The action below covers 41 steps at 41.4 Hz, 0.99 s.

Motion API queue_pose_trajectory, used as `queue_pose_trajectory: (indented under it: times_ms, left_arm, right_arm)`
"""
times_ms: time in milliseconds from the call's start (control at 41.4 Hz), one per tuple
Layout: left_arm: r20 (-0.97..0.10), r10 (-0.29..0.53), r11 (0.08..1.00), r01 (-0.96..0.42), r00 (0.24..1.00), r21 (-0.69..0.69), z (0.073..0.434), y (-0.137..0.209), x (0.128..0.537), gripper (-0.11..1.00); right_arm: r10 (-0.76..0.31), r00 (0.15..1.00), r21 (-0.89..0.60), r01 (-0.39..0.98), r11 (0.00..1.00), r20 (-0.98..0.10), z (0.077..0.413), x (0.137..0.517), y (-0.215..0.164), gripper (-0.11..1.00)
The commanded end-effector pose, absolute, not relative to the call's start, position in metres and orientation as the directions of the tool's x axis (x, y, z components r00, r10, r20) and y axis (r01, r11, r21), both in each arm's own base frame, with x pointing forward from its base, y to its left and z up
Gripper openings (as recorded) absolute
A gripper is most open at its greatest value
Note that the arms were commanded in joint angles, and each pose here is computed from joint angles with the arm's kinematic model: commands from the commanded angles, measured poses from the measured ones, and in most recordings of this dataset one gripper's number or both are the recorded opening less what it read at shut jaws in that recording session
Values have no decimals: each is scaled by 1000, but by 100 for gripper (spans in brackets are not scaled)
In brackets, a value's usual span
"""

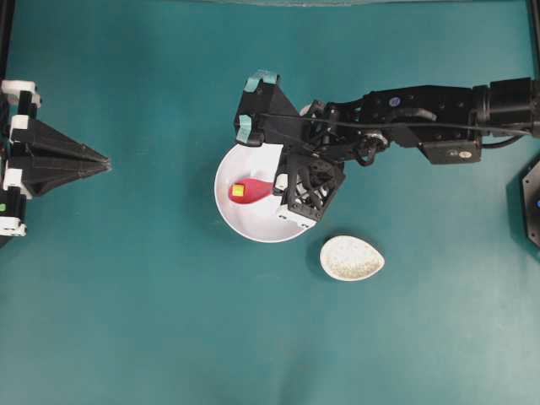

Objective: Scoop the yellow hexagonal prism block from the bowl with a spoon using the right arm.
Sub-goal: 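Slide the spoon under the yellow hexagonal block inside the bowl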

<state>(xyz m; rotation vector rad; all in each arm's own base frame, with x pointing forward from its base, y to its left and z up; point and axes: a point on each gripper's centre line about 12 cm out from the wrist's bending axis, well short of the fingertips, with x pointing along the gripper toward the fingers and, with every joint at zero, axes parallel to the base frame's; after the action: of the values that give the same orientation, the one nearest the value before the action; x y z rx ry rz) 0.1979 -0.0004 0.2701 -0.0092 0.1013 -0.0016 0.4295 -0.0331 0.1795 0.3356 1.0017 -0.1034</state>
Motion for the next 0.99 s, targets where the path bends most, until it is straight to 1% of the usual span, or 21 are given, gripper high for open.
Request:
queue_pose_trajectory:
  times_ms: [0, 362, 966]
  left_arm:
    - [-71, -4, 1000, 4, 998, -6, 281, -1, 200, 8]
    - [-69, -4, 1000, 4, 998, -6, 281, -1, 200, 8]
    - [-71, -4, 1000, 4, 998, -6, 280, -1, 201, 8]
  right_arm:
    - [66, 573, 235, 227, 945, -817, 193, 432, -32, 24]
    - [61, 566, 231, 235, 944, -822, 184, 425, -32, 24]
    - [48, 567, 226, 247, 942, -822, 176, 397, -30, 24]
